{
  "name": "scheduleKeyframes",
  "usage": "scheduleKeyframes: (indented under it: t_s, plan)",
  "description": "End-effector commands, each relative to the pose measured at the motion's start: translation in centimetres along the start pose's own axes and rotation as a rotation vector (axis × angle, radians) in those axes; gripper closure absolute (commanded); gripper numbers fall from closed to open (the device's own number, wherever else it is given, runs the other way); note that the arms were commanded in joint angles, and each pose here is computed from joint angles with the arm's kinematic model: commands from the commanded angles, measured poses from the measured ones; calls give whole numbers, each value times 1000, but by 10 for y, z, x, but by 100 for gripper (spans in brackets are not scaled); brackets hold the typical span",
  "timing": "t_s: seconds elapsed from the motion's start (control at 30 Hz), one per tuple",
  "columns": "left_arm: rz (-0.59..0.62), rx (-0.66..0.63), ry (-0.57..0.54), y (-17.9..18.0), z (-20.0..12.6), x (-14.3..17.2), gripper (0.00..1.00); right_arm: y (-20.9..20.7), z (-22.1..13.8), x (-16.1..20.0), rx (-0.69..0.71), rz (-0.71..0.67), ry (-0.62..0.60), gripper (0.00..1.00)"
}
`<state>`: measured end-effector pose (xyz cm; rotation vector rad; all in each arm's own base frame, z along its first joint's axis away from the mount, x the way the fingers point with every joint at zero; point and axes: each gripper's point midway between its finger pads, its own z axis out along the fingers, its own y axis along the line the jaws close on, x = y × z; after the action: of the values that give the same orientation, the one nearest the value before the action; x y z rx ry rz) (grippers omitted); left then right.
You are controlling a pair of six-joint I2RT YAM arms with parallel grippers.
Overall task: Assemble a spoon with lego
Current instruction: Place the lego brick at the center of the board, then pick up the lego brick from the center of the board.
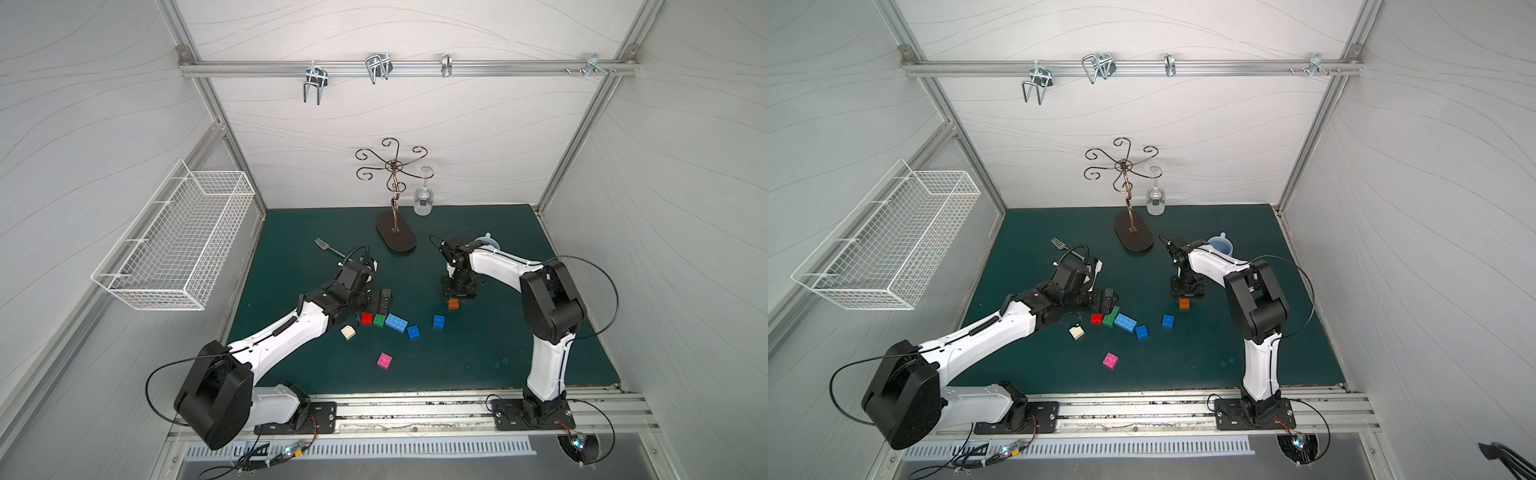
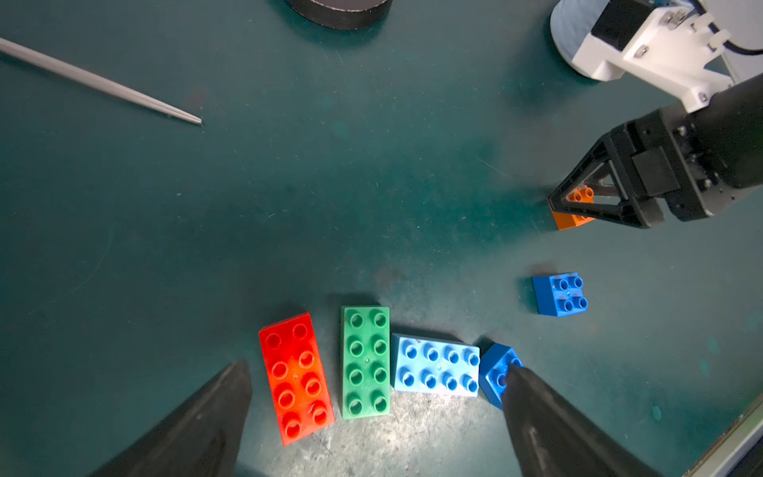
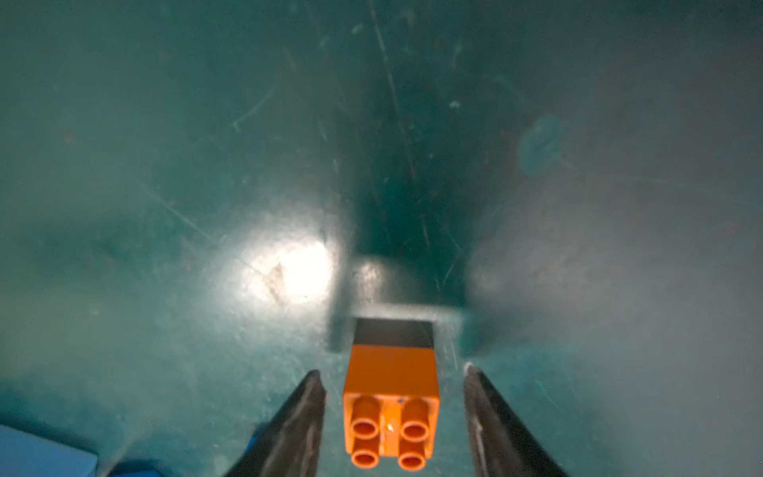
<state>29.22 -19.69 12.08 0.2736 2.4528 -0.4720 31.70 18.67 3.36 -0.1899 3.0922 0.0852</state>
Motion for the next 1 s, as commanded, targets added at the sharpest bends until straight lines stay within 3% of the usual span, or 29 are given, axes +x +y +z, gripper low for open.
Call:
scheduleKeyframes:
  t_s: [0.0, 0.2, 0.43, 0.77, 0.97]
  plan:
    - [-2, 26, -59, -9, -15, -12, 0, 0, -30, 9, 17, 0, -33, 36]
    - [-10, 30, -53, -8, -24, 5, 0, 32, -40, 42, -2, -13, -41, 36]
    - [-9, 24, -37, -3, -28, 20, 0, 62, -21, 65, -67, 20, 11, 37]
    - [-12, 11, -23, 0, -23, 26, 0, 66, 3, 72, -48, 14, 70, 43]
    - [-13, 9, -19, 0, -21, 25, 0, 68, 10, 73, -41, 5, 93, 54]
